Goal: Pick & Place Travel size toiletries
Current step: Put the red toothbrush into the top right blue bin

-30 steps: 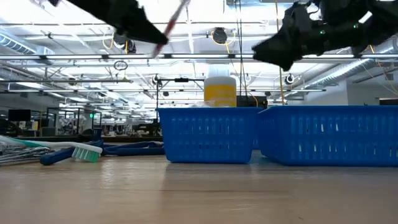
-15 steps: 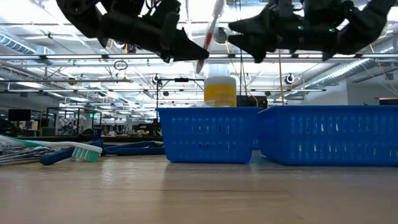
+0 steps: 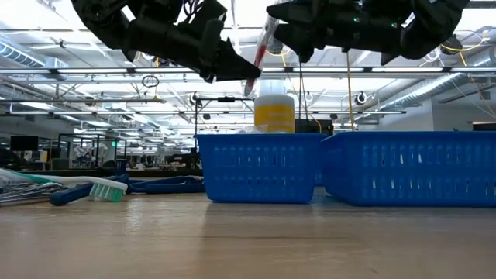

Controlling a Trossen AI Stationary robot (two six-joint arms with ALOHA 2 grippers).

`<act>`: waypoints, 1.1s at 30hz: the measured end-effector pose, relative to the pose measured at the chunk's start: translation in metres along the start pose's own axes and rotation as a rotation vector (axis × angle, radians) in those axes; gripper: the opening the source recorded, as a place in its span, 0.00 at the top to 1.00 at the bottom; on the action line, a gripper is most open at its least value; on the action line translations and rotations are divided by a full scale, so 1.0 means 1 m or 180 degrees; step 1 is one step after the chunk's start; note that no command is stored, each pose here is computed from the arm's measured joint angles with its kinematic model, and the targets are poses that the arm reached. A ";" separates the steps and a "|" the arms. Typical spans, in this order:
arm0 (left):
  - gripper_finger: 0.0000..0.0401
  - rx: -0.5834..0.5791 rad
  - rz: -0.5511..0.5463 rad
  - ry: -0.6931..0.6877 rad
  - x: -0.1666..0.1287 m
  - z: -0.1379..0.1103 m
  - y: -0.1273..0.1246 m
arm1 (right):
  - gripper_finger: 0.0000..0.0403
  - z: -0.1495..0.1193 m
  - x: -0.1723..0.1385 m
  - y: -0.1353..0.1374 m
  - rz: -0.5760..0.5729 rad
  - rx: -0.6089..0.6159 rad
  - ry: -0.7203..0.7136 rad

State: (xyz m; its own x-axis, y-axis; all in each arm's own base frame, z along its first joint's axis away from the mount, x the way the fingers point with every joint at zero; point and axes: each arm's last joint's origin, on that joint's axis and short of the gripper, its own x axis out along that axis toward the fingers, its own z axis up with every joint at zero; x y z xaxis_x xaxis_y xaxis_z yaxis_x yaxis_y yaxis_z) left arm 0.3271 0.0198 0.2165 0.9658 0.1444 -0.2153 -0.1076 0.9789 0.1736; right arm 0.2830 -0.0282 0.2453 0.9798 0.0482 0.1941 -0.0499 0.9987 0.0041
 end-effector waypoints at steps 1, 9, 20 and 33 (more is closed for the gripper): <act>0.93 -0.0001 0.0000 -0.0002 0.000 0.000 0.000 | 0.46 0.000 0.000 0.000 0.0000 0.0000 -0.0002; 0.98 -0.0009 0.0003 -0.0020 0.000 0.001 0.000 | 0.68 -0.001 0.001 0.000 -0.0008 0.0003 0.0049; 0.92 -0.0160 0.0010 -0.0047 0.000 0.002 0.000 | 0.91 0.000 0.001 0.000 0.0001 -0.0095 0.0008; 0.54 -0.0294 0.0412 0.0007 -0.014 0.014 0.003 | 0.91 0.013 -0.013 -0.014 -0.0218 -0.0084 0.0272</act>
State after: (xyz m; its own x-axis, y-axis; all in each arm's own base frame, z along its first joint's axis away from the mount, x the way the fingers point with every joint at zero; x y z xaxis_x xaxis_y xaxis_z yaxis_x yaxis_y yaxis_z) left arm 0.3165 0.0186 0.2333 0.9419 0.2704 -0.1991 -0.2525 0.9612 0.1108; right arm 0.2684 -0.0431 0.2552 0.9937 -0.0205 0.1099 0.0219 0.9997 -0.0116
